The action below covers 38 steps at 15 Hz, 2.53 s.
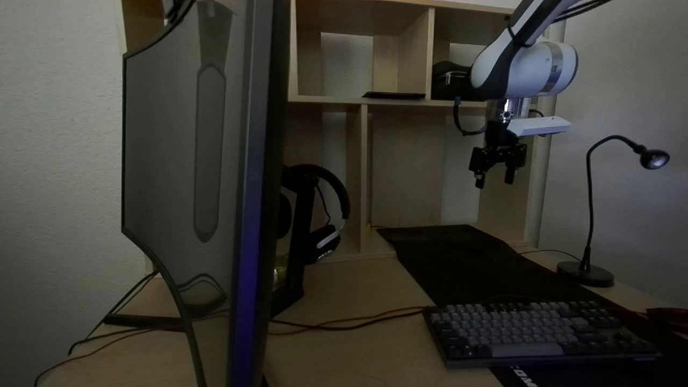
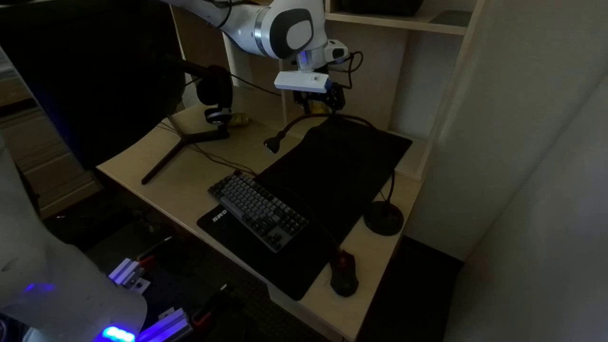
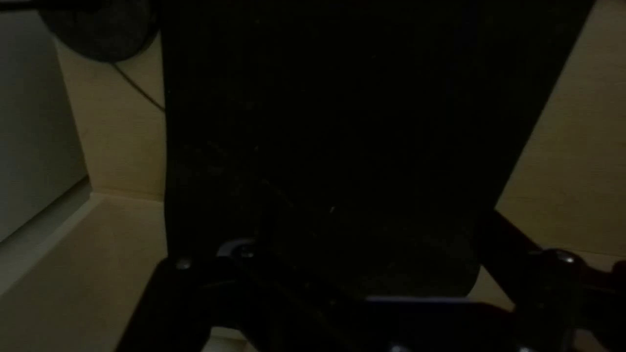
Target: Hang the headphones on the monitor, turn on the desk lamp, then press the spacebar on the keyboard
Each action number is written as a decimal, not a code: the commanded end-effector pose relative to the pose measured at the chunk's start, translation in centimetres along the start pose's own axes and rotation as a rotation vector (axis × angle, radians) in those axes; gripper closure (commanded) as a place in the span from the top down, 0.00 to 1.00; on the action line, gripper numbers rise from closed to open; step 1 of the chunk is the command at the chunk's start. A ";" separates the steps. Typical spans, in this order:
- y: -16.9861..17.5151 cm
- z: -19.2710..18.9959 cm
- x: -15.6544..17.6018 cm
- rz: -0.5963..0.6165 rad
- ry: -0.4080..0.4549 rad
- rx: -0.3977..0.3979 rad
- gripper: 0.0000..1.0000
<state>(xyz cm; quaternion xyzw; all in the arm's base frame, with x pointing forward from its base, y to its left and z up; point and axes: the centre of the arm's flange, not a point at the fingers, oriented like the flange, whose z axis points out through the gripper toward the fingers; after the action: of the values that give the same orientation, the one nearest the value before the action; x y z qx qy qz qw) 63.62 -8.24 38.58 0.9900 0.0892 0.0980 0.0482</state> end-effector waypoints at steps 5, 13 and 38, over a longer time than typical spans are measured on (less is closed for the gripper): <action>0.1 3.1 6.4 0.036 0.021 -0.130 1.00; 5.4 11.7 12.1 -0.083 -0.009 -0.205 1.00; 5.6 26.4 8.3 -0.473 0.024 -0.180 1.00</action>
<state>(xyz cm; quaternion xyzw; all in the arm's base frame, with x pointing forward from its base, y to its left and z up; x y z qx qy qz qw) 77.96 -13.80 16.24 0.9356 0.2950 0.1093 0.1604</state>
